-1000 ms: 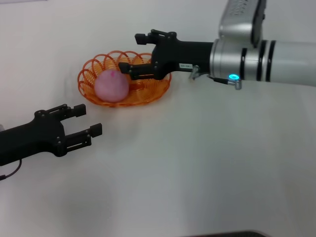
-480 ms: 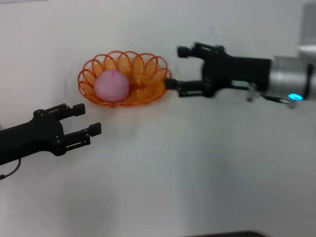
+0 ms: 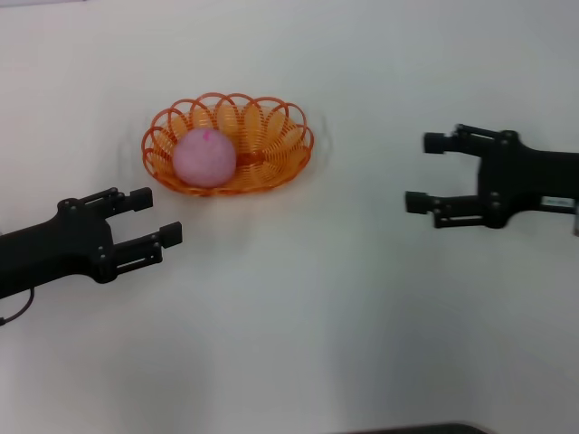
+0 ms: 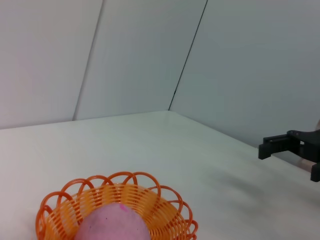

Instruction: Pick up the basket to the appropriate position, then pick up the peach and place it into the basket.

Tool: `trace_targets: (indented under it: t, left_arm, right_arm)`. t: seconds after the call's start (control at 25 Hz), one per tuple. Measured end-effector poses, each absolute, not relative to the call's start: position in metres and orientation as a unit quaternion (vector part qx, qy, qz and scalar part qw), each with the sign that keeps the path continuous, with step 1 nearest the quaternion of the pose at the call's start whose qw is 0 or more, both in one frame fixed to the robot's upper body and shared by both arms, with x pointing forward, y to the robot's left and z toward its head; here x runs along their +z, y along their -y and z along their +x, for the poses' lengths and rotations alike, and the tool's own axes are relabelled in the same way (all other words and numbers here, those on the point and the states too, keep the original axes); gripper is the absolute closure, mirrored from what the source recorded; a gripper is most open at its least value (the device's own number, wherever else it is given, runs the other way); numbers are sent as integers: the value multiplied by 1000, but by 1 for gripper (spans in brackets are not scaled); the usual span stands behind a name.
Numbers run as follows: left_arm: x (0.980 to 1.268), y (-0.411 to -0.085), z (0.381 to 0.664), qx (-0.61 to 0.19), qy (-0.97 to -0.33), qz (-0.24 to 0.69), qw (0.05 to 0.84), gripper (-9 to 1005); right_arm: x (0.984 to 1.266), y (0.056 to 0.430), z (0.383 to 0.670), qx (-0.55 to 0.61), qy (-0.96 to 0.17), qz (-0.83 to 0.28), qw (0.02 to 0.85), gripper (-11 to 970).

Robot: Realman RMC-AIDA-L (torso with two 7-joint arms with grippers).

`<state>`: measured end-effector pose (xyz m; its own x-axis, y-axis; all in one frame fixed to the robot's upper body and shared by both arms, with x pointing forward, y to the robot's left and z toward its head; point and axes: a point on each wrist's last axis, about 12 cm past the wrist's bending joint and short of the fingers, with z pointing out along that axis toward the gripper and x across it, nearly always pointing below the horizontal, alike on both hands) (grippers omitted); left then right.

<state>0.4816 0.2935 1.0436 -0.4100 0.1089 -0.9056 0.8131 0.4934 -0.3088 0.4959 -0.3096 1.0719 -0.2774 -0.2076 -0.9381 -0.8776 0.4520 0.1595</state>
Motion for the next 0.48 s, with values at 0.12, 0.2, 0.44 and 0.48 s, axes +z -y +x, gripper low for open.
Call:
trace_targets:
  t: [0.12,0.2,0.44,0.48]
  left_arm:
    - [1044,-294,481,-395,-741,311,445,260]
    - [1043,-294,481,-395,-741,311,445,260]
    - [1043,-295,480,-395,-742,309,445,260]
    - [1043,-295,480,-395,-742,309,445,260]
  right_arm:
    - [1072,319,492,352,-721,-376,463,0]
    - [1071,322,490,349,-725,-375,459,0]
    - [1071,327,488,345,-729,-372,459,0]
    - [1071,328,488,345,-730,-372,459,0]
